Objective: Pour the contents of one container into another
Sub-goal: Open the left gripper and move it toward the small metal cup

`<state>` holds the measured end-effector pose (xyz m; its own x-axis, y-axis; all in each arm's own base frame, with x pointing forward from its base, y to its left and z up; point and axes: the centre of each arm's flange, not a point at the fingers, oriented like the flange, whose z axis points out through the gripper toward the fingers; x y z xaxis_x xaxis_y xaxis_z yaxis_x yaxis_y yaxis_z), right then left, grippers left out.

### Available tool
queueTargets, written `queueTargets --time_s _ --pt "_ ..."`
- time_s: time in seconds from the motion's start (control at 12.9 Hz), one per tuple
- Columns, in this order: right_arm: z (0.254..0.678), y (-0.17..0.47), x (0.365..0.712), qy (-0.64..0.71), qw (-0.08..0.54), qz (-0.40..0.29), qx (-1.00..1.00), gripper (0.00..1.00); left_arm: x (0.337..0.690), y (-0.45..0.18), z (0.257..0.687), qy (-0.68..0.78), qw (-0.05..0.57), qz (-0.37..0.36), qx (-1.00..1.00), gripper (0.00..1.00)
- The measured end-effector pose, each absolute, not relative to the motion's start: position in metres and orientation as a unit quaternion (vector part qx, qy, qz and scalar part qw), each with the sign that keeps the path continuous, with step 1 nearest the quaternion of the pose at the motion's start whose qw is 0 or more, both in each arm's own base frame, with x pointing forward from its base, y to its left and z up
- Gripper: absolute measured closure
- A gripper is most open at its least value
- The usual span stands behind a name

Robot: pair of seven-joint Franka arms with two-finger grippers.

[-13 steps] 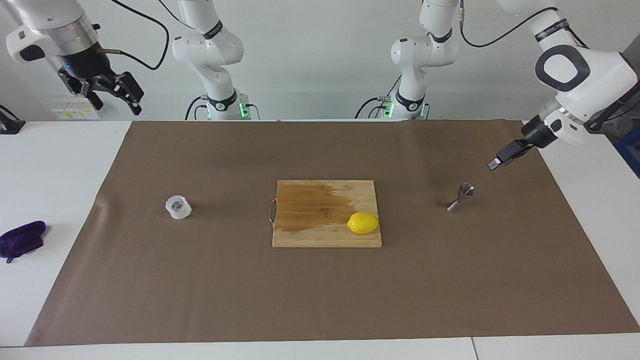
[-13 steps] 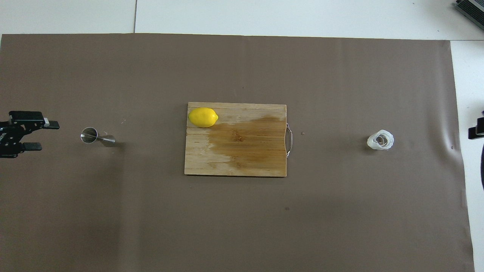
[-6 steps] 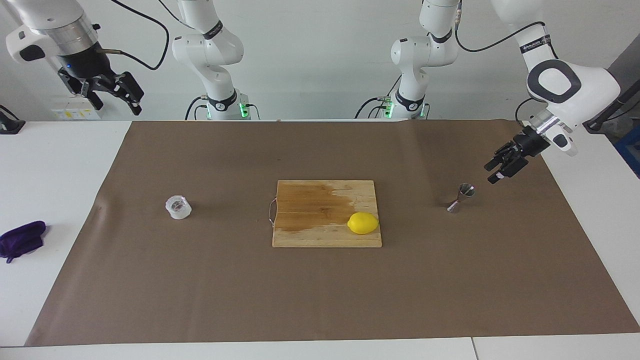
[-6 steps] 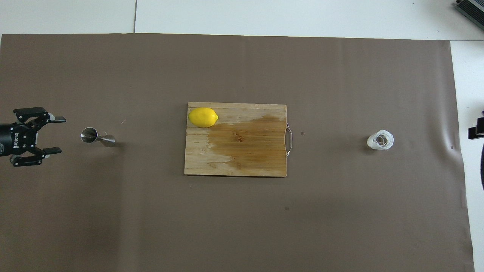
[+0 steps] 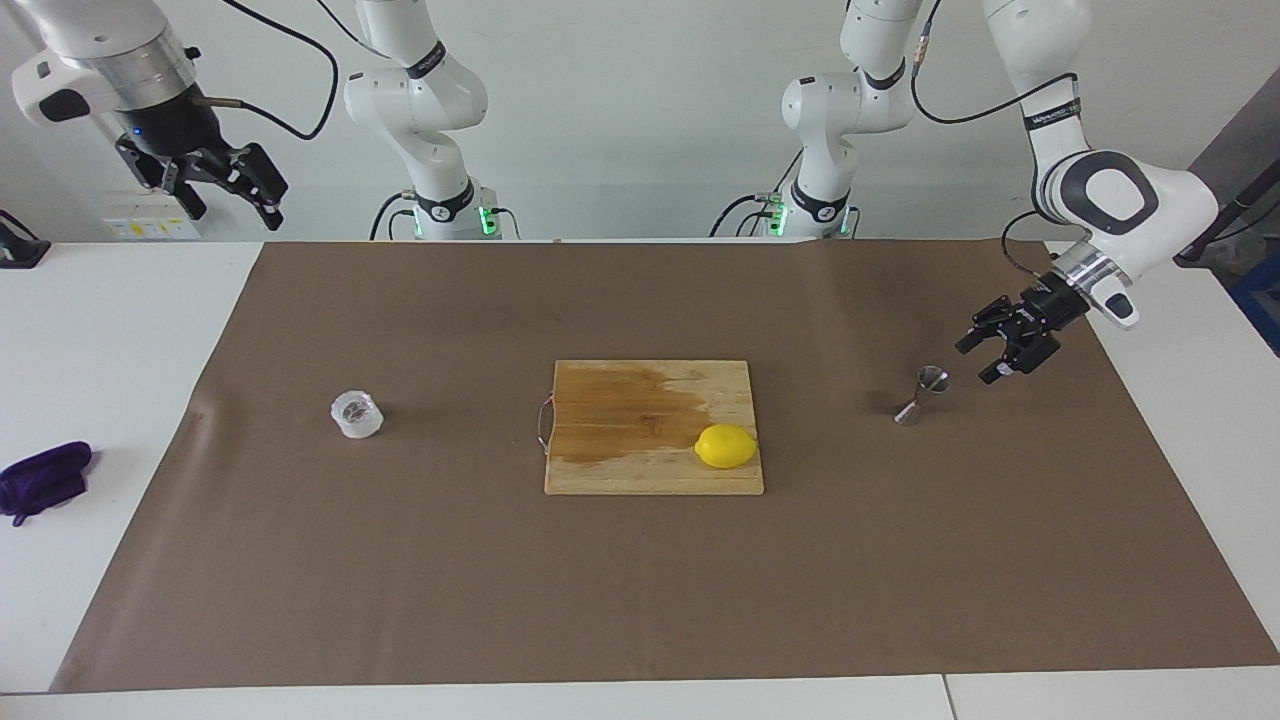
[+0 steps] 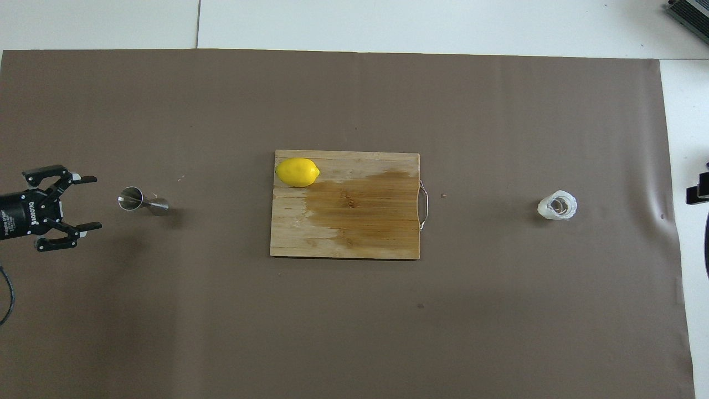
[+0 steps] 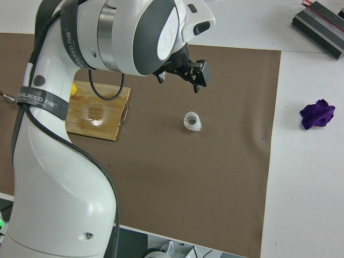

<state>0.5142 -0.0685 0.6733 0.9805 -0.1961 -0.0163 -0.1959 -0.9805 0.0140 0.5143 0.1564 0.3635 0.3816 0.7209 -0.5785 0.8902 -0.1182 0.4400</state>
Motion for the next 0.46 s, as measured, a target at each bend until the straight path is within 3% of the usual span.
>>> queueTargets --time_s 0.46 --pt "0.673 -0.068 0.514 -0.098 0.006 -0.009 0.995 0.0 0.496 0.186 0.336 0.581 0.422 -0.158 0.677 0.0"
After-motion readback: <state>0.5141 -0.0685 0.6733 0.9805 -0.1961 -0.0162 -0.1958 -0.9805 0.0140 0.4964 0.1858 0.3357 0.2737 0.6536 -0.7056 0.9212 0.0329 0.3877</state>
